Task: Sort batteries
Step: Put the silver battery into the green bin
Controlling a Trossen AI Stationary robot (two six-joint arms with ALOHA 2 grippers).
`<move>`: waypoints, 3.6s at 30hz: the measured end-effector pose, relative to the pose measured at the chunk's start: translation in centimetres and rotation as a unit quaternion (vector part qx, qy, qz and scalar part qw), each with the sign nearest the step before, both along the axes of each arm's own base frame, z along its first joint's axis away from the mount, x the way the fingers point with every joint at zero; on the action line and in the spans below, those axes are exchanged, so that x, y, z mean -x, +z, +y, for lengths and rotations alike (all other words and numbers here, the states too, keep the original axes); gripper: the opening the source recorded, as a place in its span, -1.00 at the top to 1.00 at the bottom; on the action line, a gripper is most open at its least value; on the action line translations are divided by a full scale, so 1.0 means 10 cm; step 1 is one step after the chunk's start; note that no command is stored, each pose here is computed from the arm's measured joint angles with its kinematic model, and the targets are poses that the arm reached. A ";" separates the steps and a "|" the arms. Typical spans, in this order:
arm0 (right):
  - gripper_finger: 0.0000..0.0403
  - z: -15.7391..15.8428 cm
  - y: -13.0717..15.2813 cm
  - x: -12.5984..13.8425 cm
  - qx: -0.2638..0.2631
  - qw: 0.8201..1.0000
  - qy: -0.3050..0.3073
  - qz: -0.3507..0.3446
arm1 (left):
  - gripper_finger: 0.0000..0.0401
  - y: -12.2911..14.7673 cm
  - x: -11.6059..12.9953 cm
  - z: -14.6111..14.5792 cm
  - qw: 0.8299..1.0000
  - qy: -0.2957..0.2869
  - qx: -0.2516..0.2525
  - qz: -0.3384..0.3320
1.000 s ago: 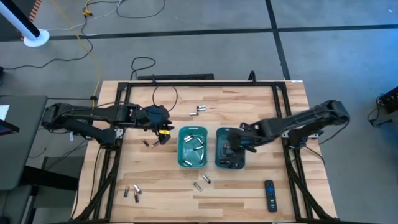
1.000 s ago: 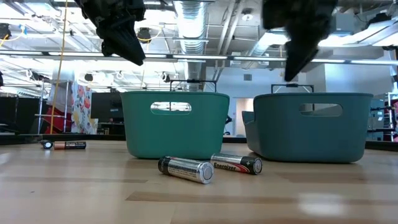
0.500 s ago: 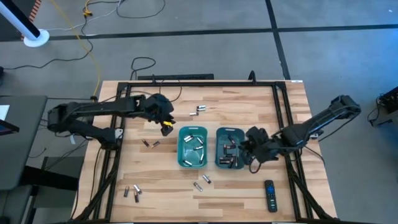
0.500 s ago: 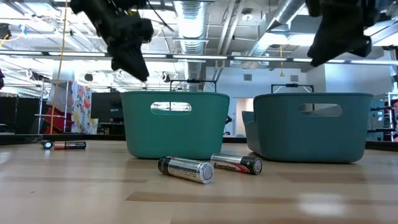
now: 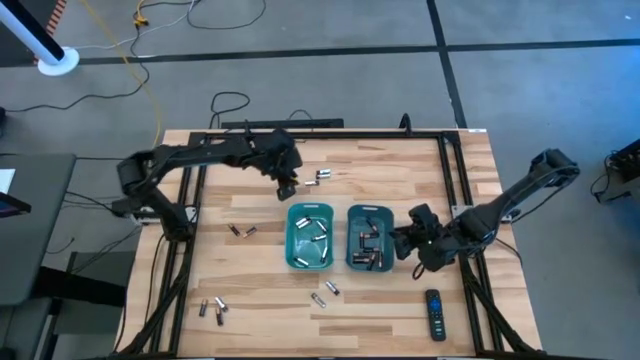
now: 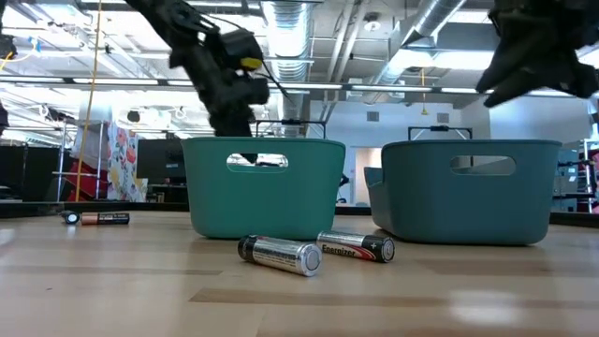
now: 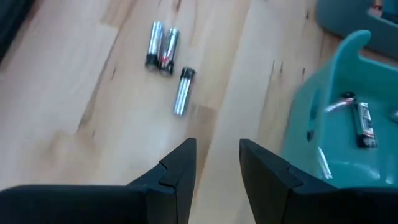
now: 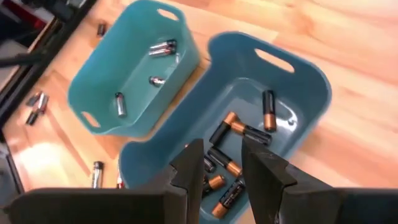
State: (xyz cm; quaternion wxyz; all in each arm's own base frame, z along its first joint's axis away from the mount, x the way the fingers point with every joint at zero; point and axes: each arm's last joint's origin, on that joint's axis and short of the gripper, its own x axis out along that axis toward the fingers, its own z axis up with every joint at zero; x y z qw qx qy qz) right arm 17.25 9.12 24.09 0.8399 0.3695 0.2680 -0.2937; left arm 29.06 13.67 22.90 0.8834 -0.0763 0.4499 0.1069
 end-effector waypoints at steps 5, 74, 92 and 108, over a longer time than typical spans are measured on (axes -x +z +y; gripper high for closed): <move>0.39 0.09 -0.09 0.04 -0.013 0.999 -0.038 -0.028 | 0.41 -0.12 -0.20 0.21 0.999 -0.038 0.005 0.007; 0.39 0.13 -0.17 0.07 0.037 0.999 -0.035 -0.011 | 0.80 0.33 -0.33 -0.17 0.998 -0.034 -0.050 -0.030; 0.39 0.34 -0.18 0.22 0.074 0.990 0.110 0.039 | 0.80 0.28 -0.53 -1.23 1.000 0.001 -0.018 -0.024; 0.39 0.55 -0.18 0.44 0.076 0.979 0.184 0.035 | 0.80 -0.67 -0.85 -1.43 0.989 0.082 0.076 0.093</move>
